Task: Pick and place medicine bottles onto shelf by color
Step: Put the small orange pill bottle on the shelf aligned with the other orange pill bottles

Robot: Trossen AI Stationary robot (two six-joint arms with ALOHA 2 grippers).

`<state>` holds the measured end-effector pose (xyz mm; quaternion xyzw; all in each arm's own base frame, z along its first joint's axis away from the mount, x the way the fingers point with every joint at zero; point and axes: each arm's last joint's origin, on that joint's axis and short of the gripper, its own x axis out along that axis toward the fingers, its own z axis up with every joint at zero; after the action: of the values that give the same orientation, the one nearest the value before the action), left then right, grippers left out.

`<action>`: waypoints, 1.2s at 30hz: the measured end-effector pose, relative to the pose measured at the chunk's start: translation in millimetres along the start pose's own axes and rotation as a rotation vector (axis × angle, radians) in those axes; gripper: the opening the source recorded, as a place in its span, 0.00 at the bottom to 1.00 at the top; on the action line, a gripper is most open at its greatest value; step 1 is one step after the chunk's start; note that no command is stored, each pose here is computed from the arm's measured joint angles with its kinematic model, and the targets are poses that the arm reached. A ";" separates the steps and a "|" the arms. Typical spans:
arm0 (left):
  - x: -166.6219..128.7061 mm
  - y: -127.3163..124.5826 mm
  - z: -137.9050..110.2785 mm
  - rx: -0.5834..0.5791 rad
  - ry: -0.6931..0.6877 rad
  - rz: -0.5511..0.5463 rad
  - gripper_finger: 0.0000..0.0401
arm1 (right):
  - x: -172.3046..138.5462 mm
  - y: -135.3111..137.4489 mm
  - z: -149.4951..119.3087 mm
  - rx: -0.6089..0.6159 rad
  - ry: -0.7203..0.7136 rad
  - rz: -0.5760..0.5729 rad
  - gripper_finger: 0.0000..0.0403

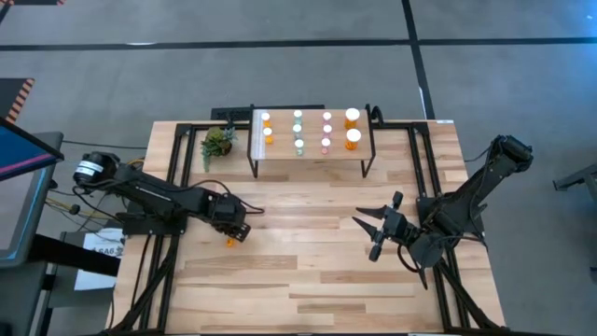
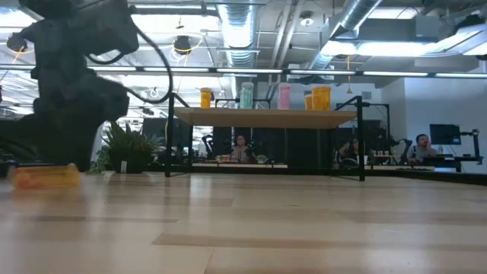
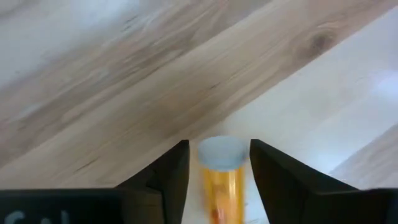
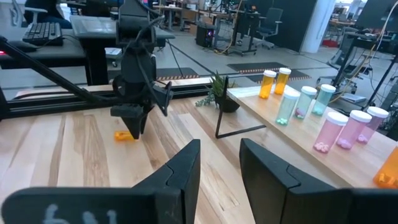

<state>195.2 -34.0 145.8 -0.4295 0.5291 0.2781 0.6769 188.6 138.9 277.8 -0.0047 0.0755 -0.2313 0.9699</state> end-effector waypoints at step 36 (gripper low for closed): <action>-0.6 -7.2 -5.3 0.131 0.073 -0.067 0.43 | 0.0 0.2 0.5 0.007 -0.002 0.001 0.33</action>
<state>198.5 -42.1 148.0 -0.4115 0.5557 0.2045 0.6929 188.8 139.0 278.3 -0.0017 0.0735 -0.2311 0.9701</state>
